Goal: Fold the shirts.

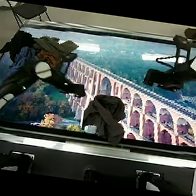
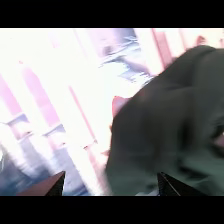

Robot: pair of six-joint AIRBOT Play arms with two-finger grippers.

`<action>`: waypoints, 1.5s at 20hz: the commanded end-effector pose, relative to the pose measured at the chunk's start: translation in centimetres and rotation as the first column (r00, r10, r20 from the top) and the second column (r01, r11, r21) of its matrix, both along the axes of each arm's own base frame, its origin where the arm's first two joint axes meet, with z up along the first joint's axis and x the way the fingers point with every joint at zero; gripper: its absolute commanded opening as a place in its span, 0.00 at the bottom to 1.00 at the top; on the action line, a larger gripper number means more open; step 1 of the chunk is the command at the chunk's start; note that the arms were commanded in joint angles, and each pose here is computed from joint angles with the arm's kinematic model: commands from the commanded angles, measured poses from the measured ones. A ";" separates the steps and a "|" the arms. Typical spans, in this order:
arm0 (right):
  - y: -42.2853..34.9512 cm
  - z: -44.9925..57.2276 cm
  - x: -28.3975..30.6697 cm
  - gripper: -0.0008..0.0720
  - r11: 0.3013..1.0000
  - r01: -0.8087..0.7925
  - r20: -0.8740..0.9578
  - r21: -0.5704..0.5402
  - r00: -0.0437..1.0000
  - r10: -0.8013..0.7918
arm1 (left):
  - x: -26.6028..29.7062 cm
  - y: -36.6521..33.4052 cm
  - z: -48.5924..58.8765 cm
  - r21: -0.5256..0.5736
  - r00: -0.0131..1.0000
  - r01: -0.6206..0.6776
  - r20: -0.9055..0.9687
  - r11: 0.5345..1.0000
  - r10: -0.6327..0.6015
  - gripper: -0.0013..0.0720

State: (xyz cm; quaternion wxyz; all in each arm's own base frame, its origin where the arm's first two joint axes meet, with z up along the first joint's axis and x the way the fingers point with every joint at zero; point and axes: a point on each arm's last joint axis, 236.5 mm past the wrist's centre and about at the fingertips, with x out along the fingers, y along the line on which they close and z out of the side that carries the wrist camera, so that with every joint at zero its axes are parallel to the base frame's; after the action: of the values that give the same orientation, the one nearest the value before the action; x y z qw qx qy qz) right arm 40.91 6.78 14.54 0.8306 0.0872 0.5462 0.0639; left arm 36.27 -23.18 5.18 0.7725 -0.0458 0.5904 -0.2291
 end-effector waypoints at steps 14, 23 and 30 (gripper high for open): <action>-1.8 -15.1 -7.1 0.98 0.955 0.092 -0.522 0.281 0.850 0.071 | -10.6 -5.5 -13.4 -0.215 0.943 -0.024 -0.329 0.976 -0.049 0.92; 4.7 -22.3 -6.4 0.98 0.939 0.011 -0.529 0.343 0.829 0.184 | -8.6 -6.1 -14.0 -0.203 0.960 -0.104 -0.276 0.974 0.045 0.07; 9.1 -25.5 -4.0 0.91 0.943 -0.085 -0.423 0.320 0.879 0.223 | -8.9 -6.1 -14.0 -0.202 0.957 -0.098 -0.289 0.975 0.037 0.06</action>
State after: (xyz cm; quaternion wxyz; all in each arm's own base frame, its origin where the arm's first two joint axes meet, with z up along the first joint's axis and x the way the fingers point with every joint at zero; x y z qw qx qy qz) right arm 34.90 14.62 -9.23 0.6130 0.1937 0.7414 0.1921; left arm 27.36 -29.25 -8.85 0.6784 -0.1816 0.6646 -0.2551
